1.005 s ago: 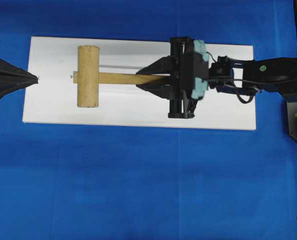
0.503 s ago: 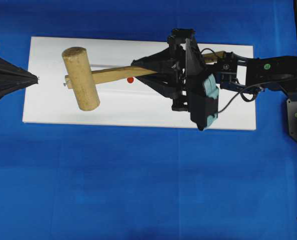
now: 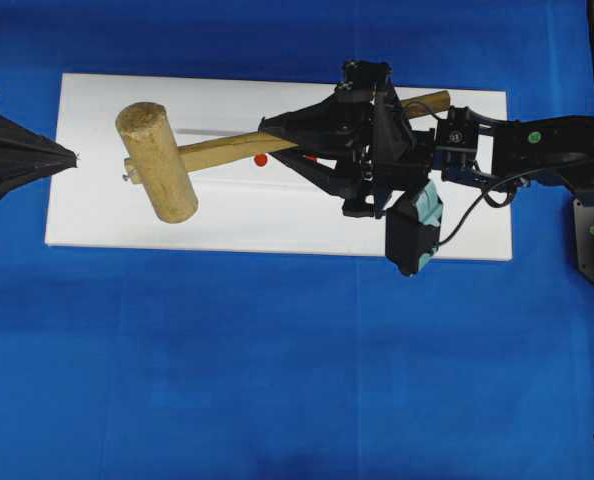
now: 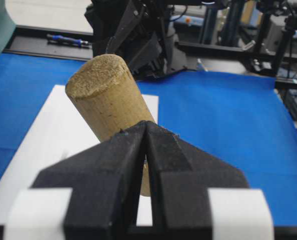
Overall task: Hit the mark with a hammer.
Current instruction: 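Move the left gripper in and grasp the mallet head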
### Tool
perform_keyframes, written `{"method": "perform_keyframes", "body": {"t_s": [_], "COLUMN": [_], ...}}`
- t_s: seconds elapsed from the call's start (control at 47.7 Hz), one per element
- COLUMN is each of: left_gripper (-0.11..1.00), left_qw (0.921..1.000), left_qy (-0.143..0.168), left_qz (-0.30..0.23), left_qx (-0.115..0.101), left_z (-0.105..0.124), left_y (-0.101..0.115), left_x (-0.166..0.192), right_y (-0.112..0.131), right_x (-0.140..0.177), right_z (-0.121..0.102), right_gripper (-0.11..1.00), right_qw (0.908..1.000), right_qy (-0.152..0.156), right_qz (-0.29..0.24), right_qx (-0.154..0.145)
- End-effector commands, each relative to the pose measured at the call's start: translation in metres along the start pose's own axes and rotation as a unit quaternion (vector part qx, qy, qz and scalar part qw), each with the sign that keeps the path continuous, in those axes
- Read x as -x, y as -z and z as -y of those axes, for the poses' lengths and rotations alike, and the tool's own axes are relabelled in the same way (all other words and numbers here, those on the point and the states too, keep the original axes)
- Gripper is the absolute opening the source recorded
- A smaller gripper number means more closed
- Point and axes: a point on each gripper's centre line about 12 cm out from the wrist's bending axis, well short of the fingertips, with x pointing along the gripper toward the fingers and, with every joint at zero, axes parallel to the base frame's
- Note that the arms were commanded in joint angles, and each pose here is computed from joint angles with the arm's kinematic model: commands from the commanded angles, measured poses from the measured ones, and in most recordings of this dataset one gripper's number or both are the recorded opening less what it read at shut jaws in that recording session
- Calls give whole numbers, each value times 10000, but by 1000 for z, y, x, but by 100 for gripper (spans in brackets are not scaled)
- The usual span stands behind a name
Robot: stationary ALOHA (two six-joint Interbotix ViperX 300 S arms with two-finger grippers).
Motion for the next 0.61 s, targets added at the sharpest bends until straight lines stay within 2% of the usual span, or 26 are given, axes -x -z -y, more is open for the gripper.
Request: {"method": "perform_keyframes", "body": {"t_s": [0.0, 0.147, 0.189, 0.272, 0.461, 0.524, 0.587], "left_gripper": [0, 1, 5, 25, 82, 92, 94], "left_qw": [10000, 10000, 10000, 9999, 9994, 9994, 9993], "left_qy": [-29, -52, -67, -82, -118, -120, -139], "left_qz": [41, 36, 45, 62, 30, -1, -13], "left_qx": [15, 23, 31, 92, 315, 330, 353], "left_z": [-1, -2, -2, -3, -4, -5, -5], "left_y": [-3, -3, -3, -4, -2, -1, 0], "left_x": [-1, -1, -1, -1, -3, -4, -5], "right_y": [-13, -13, -13, -13, -13, -13, -13], "right_x": [3, 3, 3, 3, 3, 3, 3], "right_z": [15, 15, 15, 15, 15, 15, 15], "right_gripper": [10, 10, 10, 10, 10, 10, 10], "right_qw": [9995, 9993, 9993, 9993, 9993, 9993, 9993], "right_qy": [255, 282, 288, 288, 281, 281, 288], "right_qz": [205, 221, 226, 226, 222, 222, 226], "right_qx": [-43, -42, -43, -43, -43, -43, -43]}}
